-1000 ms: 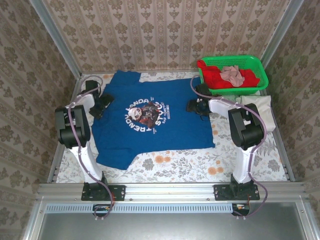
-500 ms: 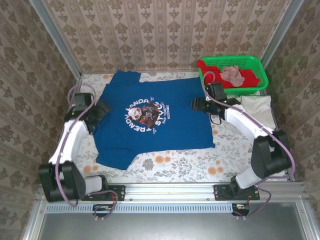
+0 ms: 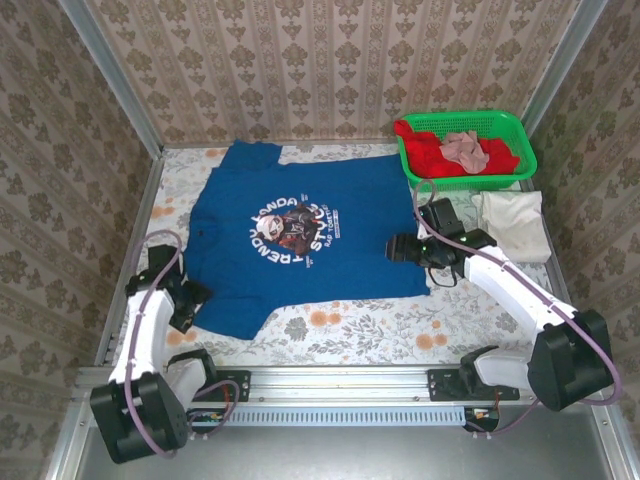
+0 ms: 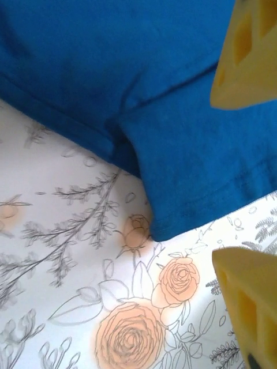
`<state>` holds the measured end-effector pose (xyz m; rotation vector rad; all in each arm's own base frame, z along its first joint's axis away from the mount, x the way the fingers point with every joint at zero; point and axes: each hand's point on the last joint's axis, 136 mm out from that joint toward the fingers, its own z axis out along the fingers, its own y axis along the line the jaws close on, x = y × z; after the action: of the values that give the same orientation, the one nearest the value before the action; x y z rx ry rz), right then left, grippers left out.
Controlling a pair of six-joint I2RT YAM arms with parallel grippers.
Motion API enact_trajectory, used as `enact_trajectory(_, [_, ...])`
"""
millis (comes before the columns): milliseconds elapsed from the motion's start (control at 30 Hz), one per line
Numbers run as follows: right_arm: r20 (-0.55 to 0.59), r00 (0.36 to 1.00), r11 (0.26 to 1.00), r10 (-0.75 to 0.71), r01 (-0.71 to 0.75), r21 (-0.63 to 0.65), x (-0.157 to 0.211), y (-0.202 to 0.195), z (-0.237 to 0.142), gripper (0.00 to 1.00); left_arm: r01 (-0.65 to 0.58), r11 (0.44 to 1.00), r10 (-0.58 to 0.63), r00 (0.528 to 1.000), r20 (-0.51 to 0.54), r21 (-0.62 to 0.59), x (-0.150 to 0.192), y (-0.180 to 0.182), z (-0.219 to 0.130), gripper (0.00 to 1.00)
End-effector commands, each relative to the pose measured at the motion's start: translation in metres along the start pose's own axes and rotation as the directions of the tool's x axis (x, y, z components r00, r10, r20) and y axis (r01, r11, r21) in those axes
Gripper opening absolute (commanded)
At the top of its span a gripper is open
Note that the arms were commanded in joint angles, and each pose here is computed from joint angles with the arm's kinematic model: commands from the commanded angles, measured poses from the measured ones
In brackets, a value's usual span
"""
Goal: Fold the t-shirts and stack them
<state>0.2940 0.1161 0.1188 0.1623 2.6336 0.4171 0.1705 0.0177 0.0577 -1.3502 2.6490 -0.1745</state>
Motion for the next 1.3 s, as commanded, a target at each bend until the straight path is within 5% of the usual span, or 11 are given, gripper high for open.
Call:
enact_trajectory(0, [-0.042,0.999,0.999,0.032,-0.032,0.003,0.014,-0.003,0.002,0.79,-0.003,1.000,0.004,0.993,-0.114,0.007,0.021,0.000,0.011,0.53])
enact_trajectory(167, [-0.065,0.998,1.000,0.017,-0.016,0.006,0.015,-0.004,0.011,0.79,0.045,0.999,-0.041,0.993,-0.110,0.029,0.023,-0.002,0.028,0.29])
enact_trajectory(433, [-0.100,0.995,1.000,-0.031,0.031,-0.004,0.008,0.003,0.020,0.79,0.177,0.978,-0.201,0.945,-0.257,-0.112,0.051,0.015,0.057,0.17])
enact_trajectory(533, [-0.086,0.995,0.999,-0.047,0.048,0.005,0.003,0.003,0.019,0.79,0.193,0.963,-0.241,0.927,-0.286,-0.189,0.068,0.027,0.049,0.04])
enact_trajectory(700, [-0.076,0.995,0.998,-0.064,0.066,0.012,-0.005,0.004,0.020,0.79,0.424,0.883,-0.466,0.842,-0.271,-0.202,0.098,0.046,0.051,0.01])
enact_trajectory(933, [-0.067,0.996,0.997,-0.064,0.066,0.028,-0.013,0.002,0.025,0.79,0.540,0.813,-0.580,0.785,-0.220,-0.216,0.112,0.065,0.027,0.00])
enact_trajectory(1033, [-0.061,0.996,0.998,-0.060,0.062,0.025,-0.018,0.002,0.027,0.79,0.525,0.826,-0.562,0.790,-0.244,-0.204,0.117,0.064,0.021,0.02])
enact_trajectory(1100, [-0.063,0.996,0.998,-0.057,0.058,0.026,-0.020,0.002,0.029,0.79,0.533,0.818,-0.573,0.787,-0.228,-0.217,0.115,0.065,0.014,0.15])
enact_trajectory(1267, [-0.066,0.996,0.998,-0.057,0.058,0.011,-0.028,0.008,0.033,0.79,0.437,0.895,-0.446,0.885,-0.133,-0.094,0.072,0.040,-0.014,0.51])
